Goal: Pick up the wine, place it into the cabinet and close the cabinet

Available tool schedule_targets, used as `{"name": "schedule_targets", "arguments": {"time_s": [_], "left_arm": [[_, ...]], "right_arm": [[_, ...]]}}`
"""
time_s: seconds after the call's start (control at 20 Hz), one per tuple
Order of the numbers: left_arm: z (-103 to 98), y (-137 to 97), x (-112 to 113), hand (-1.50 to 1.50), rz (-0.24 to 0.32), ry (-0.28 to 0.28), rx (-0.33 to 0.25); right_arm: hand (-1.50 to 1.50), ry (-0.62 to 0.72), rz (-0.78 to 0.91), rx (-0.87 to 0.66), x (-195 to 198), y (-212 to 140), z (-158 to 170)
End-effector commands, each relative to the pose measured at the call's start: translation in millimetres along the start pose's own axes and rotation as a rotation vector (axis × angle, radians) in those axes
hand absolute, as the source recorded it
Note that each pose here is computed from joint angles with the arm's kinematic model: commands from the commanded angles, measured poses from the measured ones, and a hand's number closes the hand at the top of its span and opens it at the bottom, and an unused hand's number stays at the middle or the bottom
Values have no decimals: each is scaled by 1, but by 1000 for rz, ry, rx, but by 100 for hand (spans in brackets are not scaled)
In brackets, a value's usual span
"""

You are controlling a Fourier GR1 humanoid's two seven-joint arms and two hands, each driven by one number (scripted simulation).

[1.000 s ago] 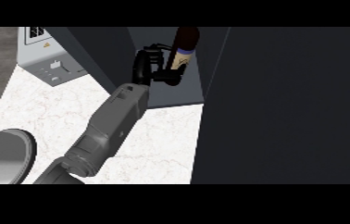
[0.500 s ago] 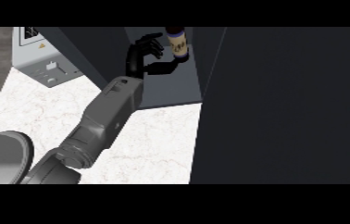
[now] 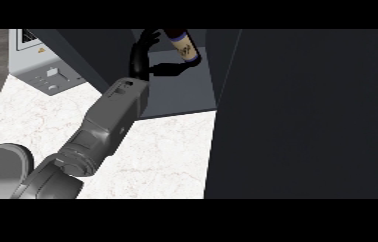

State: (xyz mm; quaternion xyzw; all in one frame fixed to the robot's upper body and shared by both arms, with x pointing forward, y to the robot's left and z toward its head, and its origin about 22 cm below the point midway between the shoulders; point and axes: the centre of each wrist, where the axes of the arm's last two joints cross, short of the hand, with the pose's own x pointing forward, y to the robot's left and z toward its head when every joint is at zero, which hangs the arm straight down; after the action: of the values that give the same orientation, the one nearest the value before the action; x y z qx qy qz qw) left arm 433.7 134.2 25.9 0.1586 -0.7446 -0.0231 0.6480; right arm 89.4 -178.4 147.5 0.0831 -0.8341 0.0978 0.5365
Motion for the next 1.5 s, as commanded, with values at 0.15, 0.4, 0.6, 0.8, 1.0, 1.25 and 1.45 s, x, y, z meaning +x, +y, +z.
{"name": "schedule_targets", "arguments": {"time_s": [0.15,0.4,0.6,0.8,1.0,1.25,1.45], "left_arm": [[-11,12,9,-150,56,-69,-51],[-18,-6,38,150,237,-101,-80],[-19,-3,38,150,323,-151,-160],[-6,-29,38,150,390,-152,-220],[-13,-36,61,-150,404,-150,-245],[-3,-39,47,-150,437,-130,-297],[-4,-41,53,-150,448,-126,-306]], "right_arm": [[-150,-1,-99,28,31,-2,7],[-150,12,-97,17,26,0,8],[-150,5,-73,-2,34,-9,7],[-150,19,-78,-2,37,-6,10],[-150,6,-68,-28,45,-11,7],[-150,20,-65,-39,47,-13,8],[-150,44,-55,-49,51,-13,12]]}}
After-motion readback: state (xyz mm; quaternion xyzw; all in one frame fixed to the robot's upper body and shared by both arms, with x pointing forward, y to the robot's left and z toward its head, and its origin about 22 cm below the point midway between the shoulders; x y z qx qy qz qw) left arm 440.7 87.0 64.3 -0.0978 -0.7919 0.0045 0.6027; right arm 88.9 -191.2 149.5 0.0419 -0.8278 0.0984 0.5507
